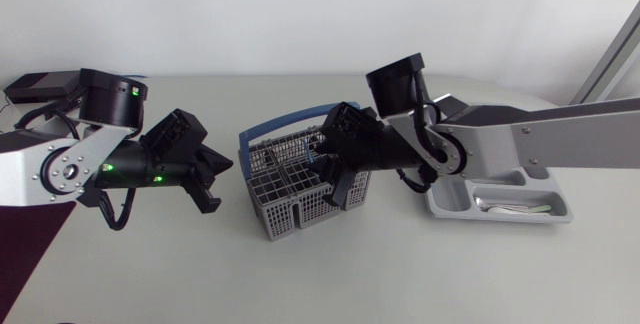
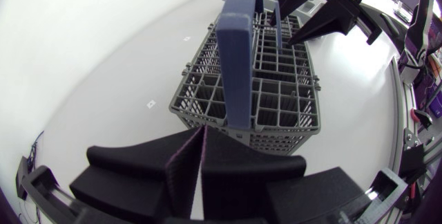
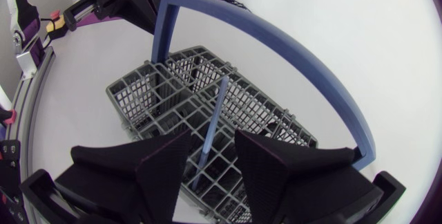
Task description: Unload the cutlery basket into the drawer organizer.
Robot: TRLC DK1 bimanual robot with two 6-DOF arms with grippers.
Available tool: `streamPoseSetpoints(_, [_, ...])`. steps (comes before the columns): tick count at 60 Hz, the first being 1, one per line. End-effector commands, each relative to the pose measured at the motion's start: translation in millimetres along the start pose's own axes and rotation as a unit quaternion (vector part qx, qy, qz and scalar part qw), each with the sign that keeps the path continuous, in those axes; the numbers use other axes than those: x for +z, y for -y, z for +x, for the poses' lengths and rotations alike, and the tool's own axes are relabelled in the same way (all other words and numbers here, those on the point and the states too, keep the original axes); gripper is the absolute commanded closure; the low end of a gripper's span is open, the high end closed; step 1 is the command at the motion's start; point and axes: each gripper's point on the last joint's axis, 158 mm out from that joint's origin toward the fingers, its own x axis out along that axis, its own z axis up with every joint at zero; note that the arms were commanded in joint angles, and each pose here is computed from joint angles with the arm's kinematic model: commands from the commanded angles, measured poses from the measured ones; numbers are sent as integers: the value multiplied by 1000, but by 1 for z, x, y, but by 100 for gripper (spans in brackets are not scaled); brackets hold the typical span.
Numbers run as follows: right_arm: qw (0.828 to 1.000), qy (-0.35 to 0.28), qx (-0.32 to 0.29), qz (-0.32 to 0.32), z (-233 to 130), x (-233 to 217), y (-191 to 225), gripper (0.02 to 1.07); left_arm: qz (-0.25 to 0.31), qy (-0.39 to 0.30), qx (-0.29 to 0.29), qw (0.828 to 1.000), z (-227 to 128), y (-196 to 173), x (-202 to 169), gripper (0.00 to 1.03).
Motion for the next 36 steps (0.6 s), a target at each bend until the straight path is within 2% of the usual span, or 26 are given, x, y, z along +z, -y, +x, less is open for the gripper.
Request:
streamPoseSetpoints(1, [1000, 3, 3, -12, 8, 6, -1, 63, 8, -9, -14, 1000, 1, 11, -10, 79])
streamPoseSetpoints(3, [1000, 3, 5, -14, 10, 7, -2, 65, 8, -10, -15, 1000, 1, 12, -11, 79])
streamPoseSetpoints(16, [1000, 1, 9, -15, 14, 8, -4, 102, 9, -11, -17, 1000, 1, 14, -12, 79])
streamPoseSetpoints(36, [1000, 23, -3, -13, -9, 21, -4, 102, 11, -9, -19, 1000, -1, 19, -12, 79])
